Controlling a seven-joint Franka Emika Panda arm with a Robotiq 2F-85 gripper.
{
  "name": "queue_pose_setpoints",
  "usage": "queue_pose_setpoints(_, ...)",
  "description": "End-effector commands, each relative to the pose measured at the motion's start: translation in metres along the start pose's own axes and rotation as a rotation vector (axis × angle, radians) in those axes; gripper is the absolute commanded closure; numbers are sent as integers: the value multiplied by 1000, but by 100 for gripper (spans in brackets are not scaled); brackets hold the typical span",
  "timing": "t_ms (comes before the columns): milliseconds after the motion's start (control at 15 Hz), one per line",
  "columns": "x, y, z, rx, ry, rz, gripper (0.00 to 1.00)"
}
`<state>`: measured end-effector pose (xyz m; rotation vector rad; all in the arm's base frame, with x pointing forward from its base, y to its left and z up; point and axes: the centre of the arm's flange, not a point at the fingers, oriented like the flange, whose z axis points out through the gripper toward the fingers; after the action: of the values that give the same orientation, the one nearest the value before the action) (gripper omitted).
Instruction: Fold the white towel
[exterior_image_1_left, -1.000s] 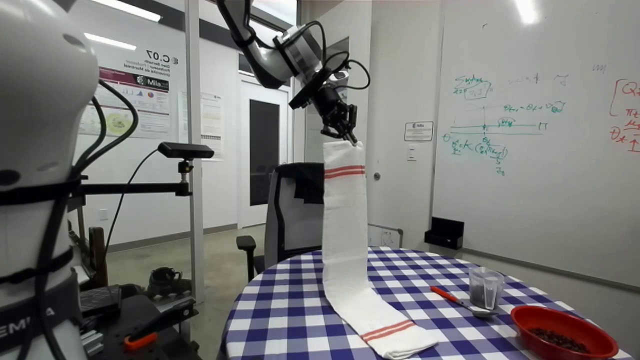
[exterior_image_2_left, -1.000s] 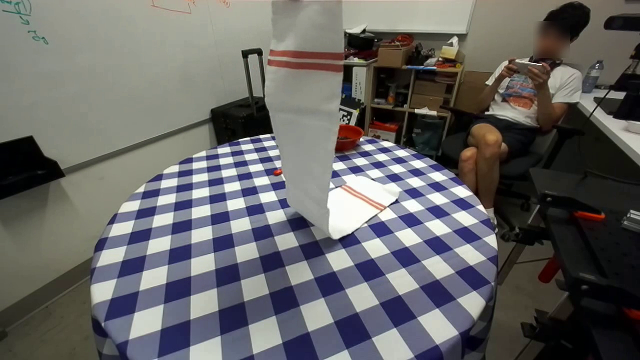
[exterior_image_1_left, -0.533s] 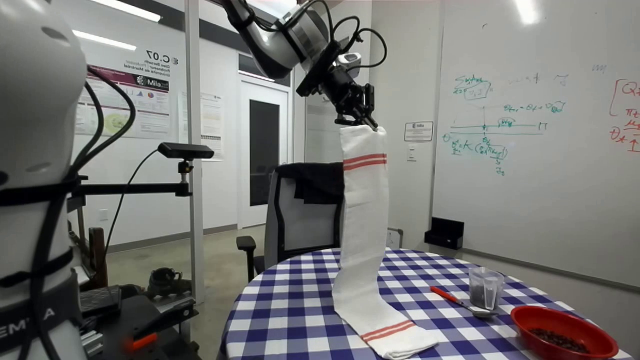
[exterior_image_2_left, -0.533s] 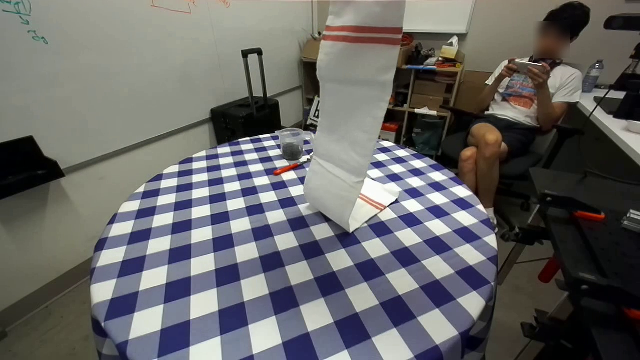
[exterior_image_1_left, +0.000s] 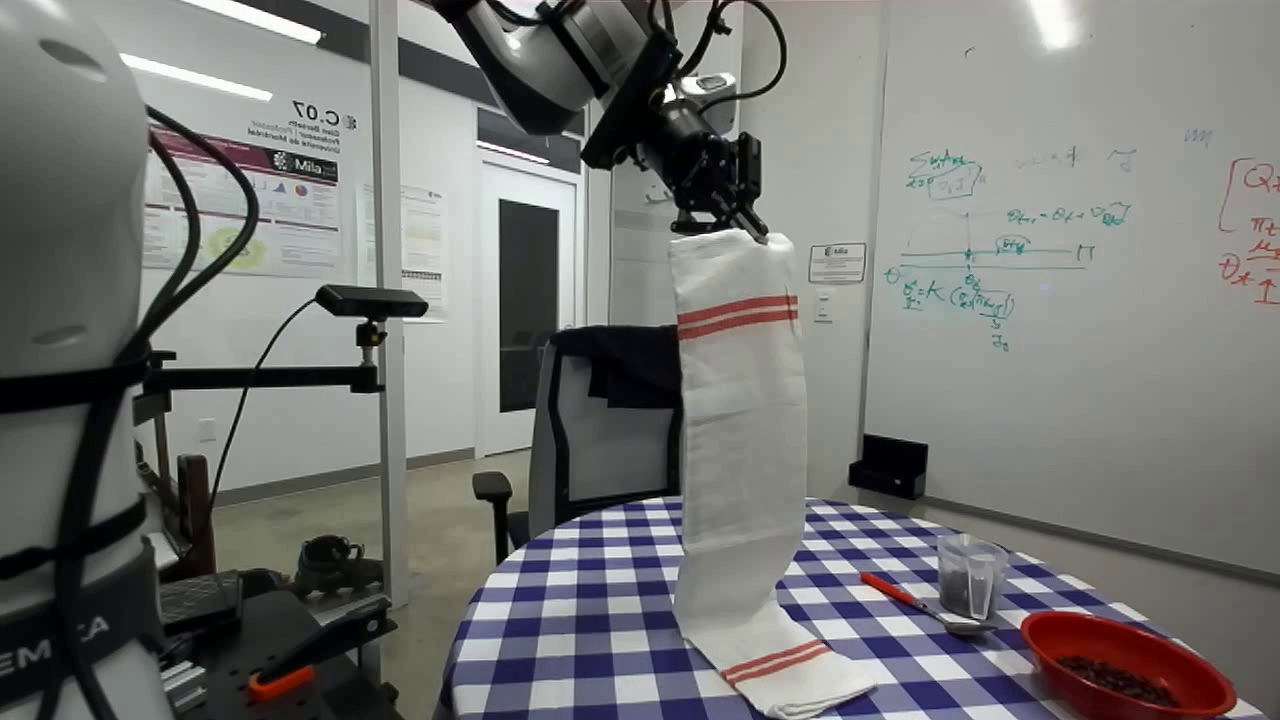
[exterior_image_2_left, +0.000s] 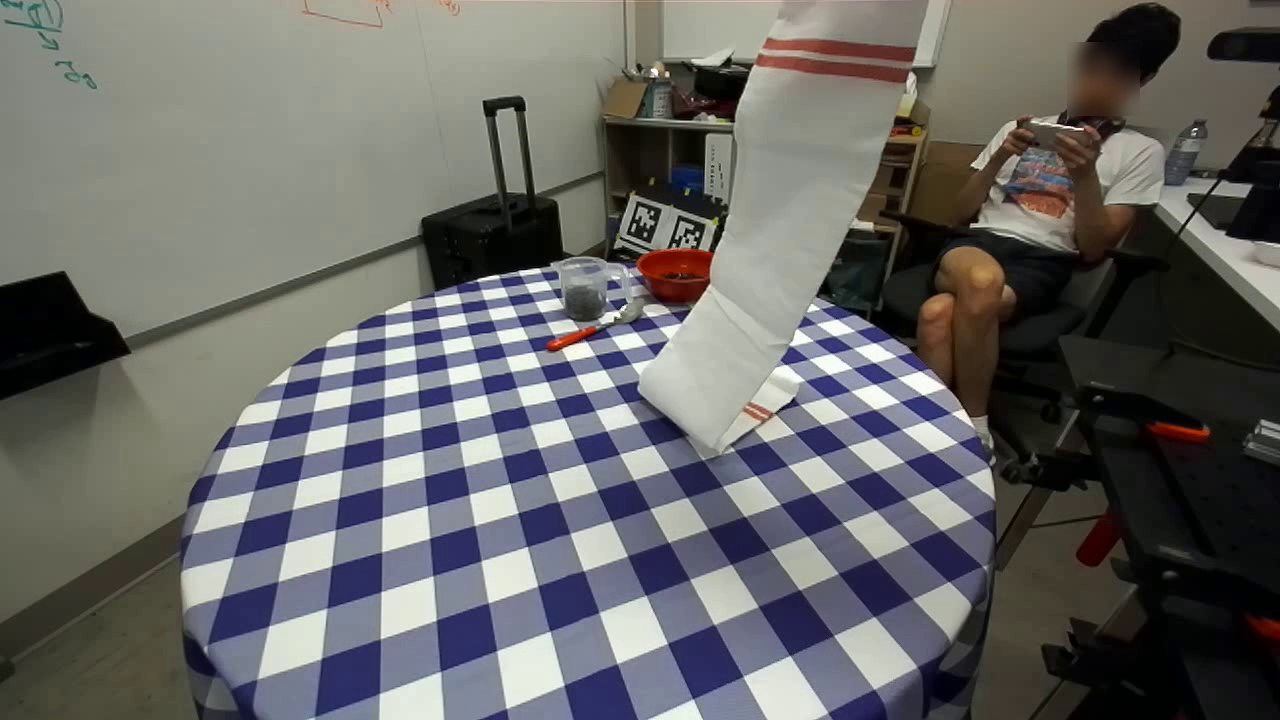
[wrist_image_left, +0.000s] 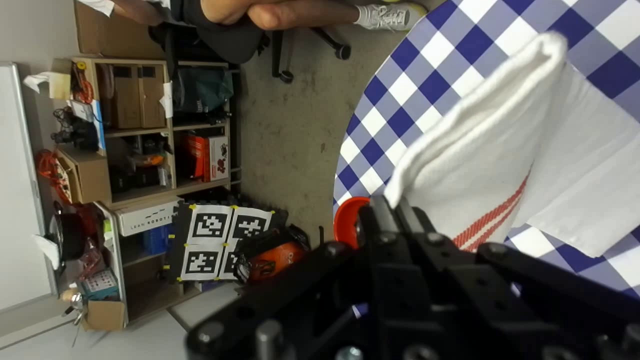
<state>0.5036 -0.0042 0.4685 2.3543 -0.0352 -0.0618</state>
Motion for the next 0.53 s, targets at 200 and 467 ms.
queue_pose_setpoints(200,-28,27,6,-88,23,6,99)
queue_pose_setpoints(467,-14,24,15,-171,53,-19,99)
